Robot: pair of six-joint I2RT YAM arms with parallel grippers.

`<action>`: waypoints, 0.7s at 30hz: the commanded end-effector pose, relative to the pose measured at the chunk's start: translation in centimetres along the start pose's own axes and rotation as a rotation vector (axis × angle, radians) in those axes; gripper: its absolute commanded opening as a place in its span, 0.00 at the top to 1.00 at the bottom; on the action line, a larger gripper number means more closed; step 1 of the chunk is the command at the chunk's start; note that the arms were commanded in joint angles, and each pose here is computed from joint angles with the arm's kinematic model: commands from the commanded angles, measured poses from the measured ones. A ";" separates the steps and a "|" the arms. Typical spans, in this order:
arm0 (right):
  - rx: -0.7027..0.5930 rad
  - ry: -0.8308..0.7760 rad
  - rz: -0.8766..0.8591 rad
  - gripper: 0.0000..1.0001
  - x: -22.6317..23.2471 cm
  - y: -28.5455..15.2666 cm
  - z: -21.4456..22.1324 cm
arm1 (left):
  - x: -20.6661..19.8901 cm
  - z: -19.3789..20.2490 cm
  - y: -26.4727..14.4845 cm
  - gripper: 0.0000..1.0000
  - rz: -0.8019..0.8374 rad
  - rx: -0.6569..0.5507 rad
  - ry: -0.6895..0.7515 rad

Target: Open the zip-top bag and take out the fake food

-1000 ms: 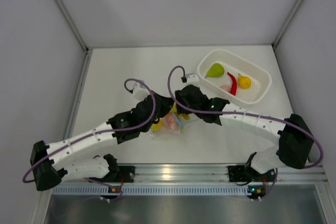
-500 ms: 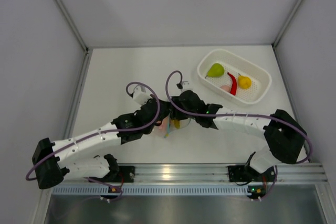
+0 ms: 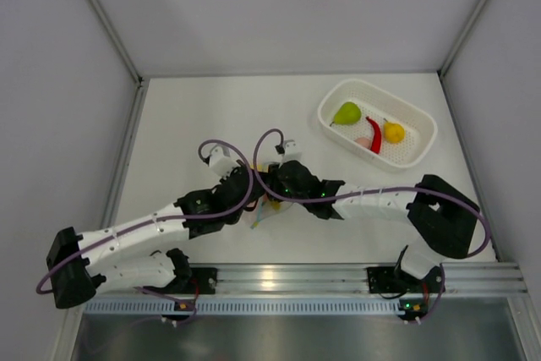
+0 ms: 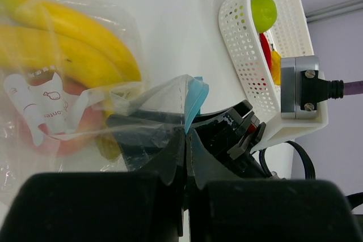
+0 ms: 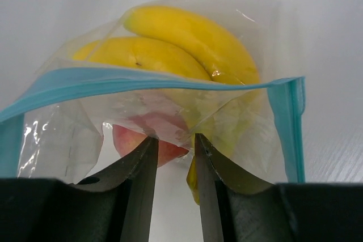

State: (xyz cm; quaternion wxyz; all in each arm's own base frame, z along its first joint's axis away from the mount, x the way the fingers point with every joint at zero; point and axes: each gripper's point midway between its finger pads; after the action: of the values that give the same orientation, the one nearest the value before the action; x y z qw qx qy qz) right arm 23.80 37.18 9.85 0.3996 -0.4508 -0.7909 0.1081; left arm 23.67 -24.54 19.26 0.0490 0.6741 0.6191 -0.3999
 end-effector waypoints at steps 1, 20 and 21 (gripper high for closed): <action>-0.031 -0.136 -0.340 0.67 8.9 -3.4 1.3 | -1.6 -1.5 0.2 1.00 0.053 -0.062 -0.071; -0.091 -0.183 -0.414 0.71 9.0 -5.5 1.6 | 0.6 -2.6 -1.8 1.00 0.090 -0.091 -0.113; -0.094 -0.172 -0.407 0.71 8.9 -5.7 1.4 | 0.5 -2.7 -1.9 1.00 0.093 -0.094 -0.122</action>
State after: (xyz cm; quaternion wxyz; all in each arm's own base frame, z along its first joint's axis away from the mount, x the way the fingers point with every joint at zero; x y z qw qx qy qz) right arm 16.32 41.00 12.45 0.3210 -0.2949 -0.8948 0.0964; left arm 22.87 -21.75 19.14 0.0795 0.6735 0.6194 -0.3955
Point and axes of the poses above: each gripper's point midway between its finger pads, its own y axis out along the fingers, its own x axis along the line the jaws close on, z = x × y, and after that the axes turned 11 degrees about y, right-handed
